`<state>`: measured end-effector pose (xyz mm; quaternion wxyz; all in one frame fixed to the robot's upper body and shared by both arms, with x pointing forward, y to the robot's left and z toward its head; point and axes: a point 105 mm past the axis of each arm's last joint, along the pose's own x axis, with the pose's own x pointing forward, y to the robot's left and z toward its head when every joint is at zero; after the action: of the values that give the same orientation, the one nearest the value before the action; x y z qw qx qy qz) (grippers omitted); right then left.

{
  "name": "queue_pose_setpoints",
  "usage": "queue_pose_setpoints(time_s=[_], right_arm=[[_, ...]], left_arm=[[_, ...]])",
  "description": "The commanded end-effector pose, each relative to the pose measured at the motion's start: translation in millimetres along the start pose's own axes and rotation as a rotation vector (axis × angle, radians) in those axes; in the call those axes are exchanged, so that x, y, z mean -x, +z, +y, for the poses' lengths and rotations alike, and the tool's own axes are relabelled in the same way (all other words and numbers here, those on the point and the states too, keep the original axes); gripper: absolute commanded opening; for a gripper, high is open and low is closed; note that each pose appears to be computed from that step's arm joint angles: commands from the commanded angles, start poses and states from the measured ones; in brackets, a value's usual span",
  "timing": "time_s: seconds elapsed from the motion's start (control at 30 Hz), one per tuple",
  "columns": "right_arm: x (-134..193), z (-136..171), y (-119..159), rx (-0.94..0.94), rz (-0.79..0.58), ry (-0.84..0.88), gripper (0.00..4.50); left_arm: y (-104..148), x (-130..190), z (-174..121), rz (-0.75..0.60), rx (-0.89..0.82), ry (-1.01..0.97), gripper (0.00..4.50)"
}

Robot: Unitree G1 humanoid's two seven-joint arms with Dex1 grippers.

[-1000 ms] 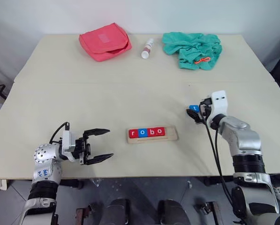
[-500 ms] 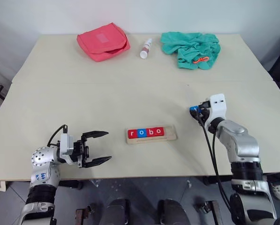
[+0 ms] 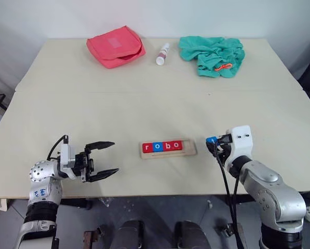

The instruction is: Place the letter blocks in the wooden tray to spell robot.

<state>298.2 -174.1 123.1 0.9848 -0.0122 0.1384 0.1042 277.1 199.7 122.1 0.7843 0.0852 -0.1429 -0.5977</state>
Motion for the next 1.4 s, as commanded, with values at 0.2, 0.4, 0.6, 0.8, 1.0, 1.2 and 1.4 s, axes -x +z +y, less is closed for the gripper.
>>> queue_pose_setpoints(time_s=[0.2, 0.4, 0.6, 0.8, 1.0, 1.2, 1.4], right_arm=[[7.3, 6.6, 4.7, -0.026, -0.042, 0.000, 2.20], [9.8, 5.8, 9.5, -0.005, -0.063, 0.009, 4.18], [21.2, 6.0, 16.9, 0.166, -0.048, 0.165, 4.46], [33.1, -3.2, 23.2, 0.460, 0.051, 0.487, 4.46], [25.2, -13.1, 24.5, 0.663, 0.118, 0.700, 4.46], [-4.1, -29.0, 27.8, 0.851, 0.169, 0.823, 4.46], [-20.8, -34.9, 23.6, 0.916, 0.239, 0.912, 4.46]], left_arm=[[15.6, 15.4, -5.3, -0.012, -0.039, -0.080, 4.50], [16.8, 15.0, -4.9, -0.010, -0.049, -0.080, 4.50], [16.9, 13.0, -5.1, -0.014, -0.051, -0.082, 4.50], [14.1, 8.0, -5.4, -0.024, -0.046, -0.093, 4.50], [12.9, 4.2, -5.5, -0.036, -0.050, -0.092, 4.50], [13.1, 3.4, -10.7, -0.048, -0.060, -0.075, 4.50], [13.5, 7.5, -18.5, -0.045, -0.064, -0.045, 4.50]])
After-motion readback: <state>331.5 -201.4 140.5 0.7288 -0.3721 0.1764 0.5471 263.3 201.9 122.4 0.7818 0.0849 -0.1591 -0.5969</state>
